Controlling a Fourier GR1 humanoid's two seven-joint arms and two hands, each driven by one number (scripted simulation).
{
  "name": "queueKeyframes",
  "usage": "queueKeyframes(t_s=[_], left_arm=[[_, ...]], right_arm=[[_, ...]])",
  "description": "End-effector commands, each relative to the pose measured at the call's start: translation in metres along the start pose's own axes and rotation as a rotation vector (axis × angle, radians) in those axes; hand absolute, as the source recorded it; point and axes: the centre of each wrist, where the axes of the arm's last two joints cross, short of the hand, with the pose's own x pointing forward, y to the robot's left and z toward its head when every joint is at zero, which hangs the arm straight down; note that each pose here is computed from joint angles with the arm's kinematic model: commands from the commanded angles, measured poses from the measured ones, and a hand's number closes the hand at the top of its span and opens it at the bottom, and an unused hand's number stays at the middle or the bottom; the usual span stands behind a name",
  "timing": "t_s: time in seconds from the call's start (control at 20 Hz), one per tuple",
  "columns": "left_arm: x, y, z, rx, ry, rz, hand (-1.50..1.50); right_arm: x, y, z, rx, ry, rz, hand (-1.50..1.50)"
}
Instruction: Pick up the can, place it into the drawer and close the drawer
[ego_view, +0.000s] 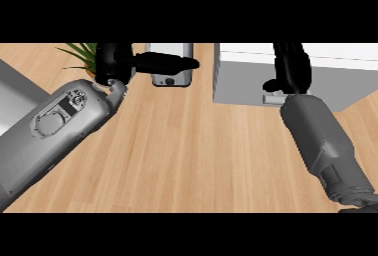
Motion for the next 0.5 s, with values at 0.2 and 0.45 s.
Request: queueKeyframes(t_s=[0.2, 0.45], left_arm=[[-0.011, 0.027, 0.008, -0.021, -0.001, -0.020, -1.50], [-0.018, 0.025, 0.015, 0.010, 0.004, -0.021, -1.50]], right_arm=[[0.011, -0.004, -0.020, -0.002, 0.041, -0.015, -1.50], [0.032, -0.007, -0.031, -0.017, 0.021, -0.052, -1.50]])
